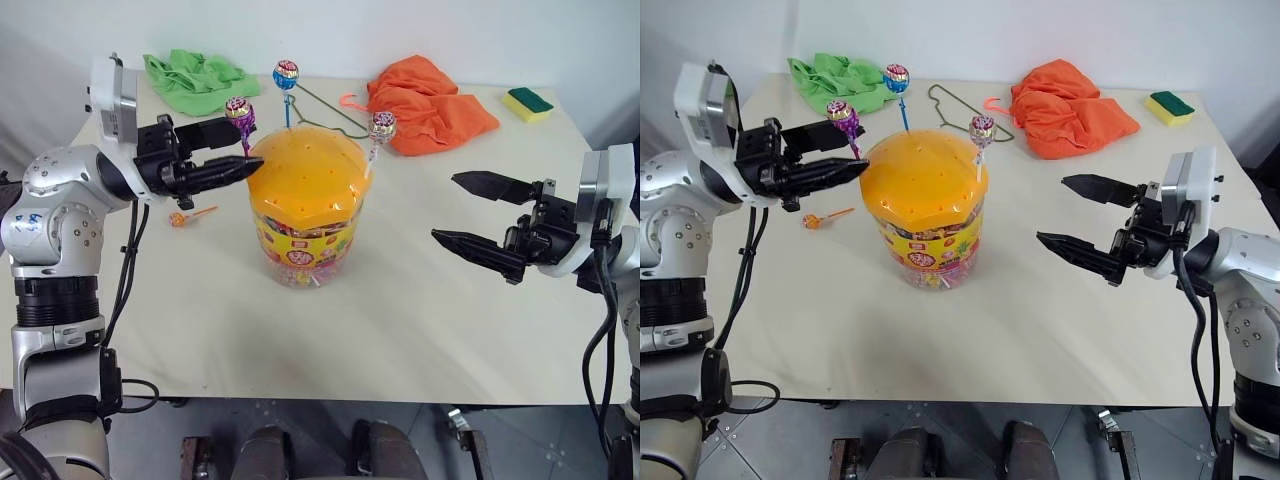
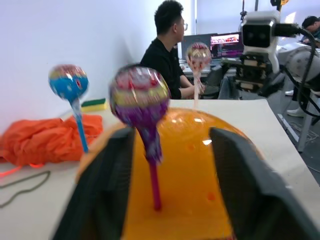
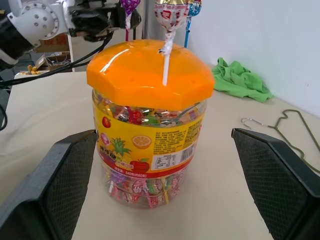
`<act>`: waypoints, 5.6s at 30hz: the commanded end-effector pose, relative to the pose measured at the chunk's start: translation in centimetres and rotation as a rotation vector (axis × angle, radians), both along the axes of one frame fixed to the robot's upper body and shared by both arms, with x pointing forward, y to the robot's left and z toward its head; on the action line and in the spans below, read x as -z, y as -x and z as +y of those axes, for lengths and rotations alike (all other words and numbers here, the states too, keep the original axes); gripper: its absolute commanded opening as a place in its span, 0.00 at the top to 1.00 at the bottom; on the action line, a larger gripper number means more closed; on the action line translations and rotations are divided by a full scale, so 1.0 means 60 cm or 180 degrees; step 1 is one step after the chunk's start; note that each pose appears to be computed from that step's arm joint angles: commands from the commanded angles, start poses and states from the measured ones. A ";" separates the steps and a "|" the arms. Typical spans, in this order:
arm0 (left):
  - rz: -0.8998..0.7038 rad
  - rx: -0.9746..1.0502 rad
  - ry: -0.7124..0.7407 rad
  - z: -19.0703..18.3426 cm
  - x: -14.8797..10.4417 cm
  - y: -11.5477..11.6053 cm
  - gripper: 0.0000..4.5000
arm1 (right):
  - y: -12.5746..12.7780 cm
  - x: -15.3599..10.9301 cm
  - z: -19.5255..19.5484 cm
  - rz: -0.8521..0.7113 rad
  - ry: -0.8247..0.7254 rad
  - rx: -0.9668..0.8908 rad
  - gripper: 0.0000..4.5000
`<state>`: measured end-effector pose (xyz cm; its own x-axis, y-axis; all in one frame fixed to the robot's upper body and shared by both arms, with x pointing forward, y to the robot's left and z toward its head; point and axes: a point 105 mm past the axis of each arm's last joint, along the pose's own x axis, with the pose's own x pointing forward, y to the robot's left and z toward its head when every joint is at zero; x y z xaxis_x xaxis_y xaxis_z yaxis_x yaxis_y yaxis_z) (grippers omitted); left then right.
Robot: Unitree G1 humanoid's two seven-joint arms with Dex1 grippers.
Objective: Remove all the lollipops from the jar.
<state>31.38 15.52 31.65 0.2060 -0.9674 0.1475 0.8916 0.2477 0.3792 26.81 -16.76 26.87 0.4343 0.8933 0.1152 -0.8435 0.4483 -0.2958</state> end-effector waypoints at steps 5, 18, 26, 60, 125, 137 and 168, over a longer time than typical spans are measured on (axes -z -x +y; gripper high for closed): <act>-0.0206 0.0031 0.0002 -0.005 -0.027 0.010 0.99 | 0.013 -0.022 -0.004 -0.0198 -0.0003 0.0038 0.00; -0.0327 -0.1481 0.0200 0.095 -0.088 -0.010 0.99 | 0.008 -0.022 -0.004 -0.0178 0.0004 -0.0007 0.00; 0.0804 -0.3371 -0.0127 0.245 -0.007 -0.042 0.99 | -0.002 -0.019 0.001 -0.0135 0.0004 -0.0112 0.00; 0.3373 -0.5650 -0.1410 0.454 0.209 0.064 0.50 | -0.001 -0.018 0.021 -0.0112 0.0011 -0.0483 0.00; 0.0082 -0.0279 -0.0138 -0.094 -0.105 -0.134 1.00 | 0.080 -0.055 0.001 -0.0535 -0.0132 0.0257 0.00; -0.0011 -0.1567 0.0039 0.021 -0.166 -0.155 1.00 | 0.079 -0.051 -0.031 -0.0374 0.0002 0.0240 0.00; 0.3084 -0.5047 -0.1208 0.394 0.206 -0.075 1.00 | 0.020 -0.035 -0.002 -0.0216 -0.0001 -0.0120 0.00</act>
